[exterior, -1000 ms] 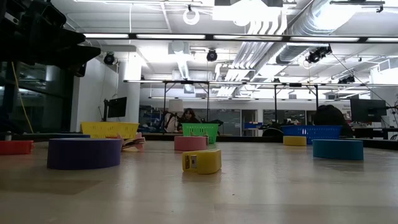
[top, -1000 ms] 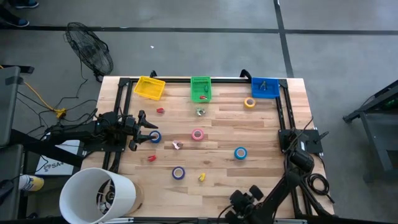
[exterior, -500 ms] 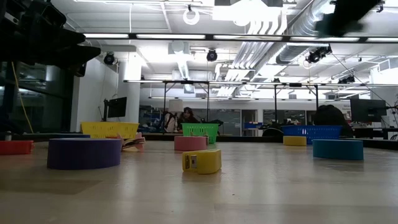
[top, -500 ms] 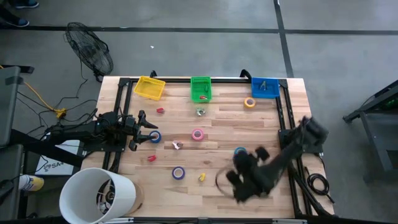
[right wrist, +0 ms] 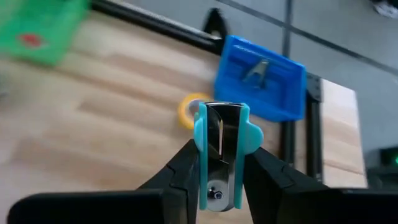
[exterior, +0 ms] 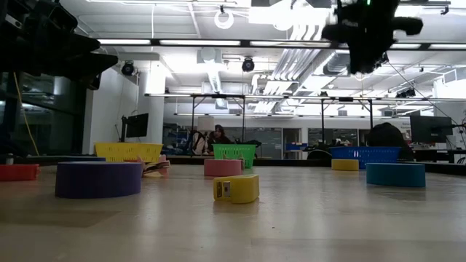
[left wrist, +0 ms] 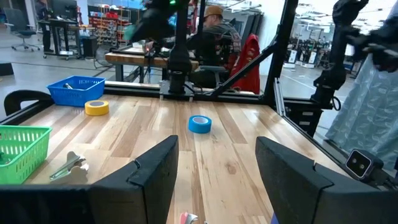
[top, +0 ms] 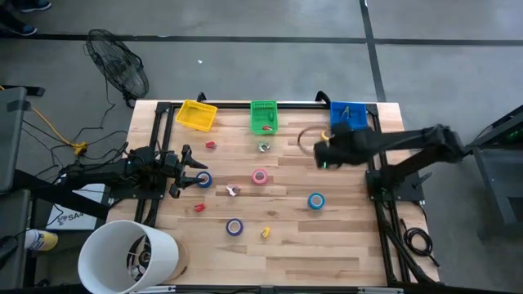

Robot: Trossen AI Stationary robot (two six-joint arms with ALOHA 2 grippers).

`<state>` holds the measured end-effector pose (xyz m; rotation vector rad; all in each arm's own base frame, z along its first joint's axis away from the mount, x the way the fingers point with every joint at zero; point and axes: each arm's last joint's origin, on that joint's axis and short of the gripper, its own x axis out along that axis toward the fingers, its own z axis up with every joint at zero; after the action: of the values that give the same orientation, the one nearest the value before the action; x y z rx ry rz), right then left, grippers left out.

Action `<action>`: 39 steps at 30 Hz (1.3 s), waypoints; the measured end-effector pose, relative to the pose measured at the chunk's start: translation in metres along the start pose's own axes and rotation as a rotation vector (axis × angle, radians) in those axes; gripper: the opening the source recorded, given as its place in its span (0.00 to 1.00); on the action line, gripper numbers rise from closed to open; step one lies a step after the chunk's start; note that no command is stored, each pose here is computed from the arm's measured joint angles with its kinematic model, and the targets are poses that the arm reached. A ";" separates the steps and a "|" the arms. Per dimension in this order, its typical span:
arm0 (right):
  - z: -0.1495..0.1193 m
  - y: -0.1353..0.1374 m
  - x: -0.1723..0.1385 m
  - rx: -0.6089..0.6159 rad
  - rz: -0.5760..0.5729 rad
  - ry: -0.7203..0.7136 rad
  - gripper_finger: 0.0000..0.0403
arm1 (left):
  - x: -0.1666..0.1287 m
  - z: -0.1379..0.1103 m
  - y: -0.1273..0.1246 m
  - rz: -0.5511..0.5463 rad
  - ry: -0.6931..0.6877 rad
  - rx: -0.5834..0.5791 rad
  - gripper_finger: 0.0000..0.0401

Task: Pick and place Stapler, Stapler remover, tape
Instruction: Put the light blue staple remover into the blue basket

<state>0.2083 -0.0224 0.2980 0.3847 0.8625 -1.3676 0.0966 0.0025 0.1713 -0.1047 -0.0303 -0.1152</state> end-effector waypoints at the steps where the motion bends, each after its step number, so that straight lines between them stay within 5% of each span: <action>1: 0.004 -0.006 0.010 0.015 -0.013 0.008 0.21 | 0.000 0.000 0.000 0.000 0.000 0.000 0.53; 8: 0.025 -0.028 0.068 0.012 0.005 0.025 0.21 | 0.000 0.000 0.000 0.000 0.000 0.000 0.53; 21: 0.063 -0.060 0.152 -0.266 0.133 0.078 0.21 | 0.000 0.000 0.000 0.000 0.000 0.000 0.53; 26: 0.064 -0.069 0.177 -0.365 0.051 0.149 0.21 | 0.000 0.000 0.000 0.000 0.000 0.000 0.53; 39: 0.054 -0.076 0.239 -0.348 -0.066 0.329 0.22 | 0.000 0.000 0.000 0.000 0.000 0.000 0.53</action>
<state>0.1454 -0.2404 0.1776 0.3164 1.3722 -1.2007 0.0966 0.0025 0.1713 -0.1047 -0.0304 -0.1150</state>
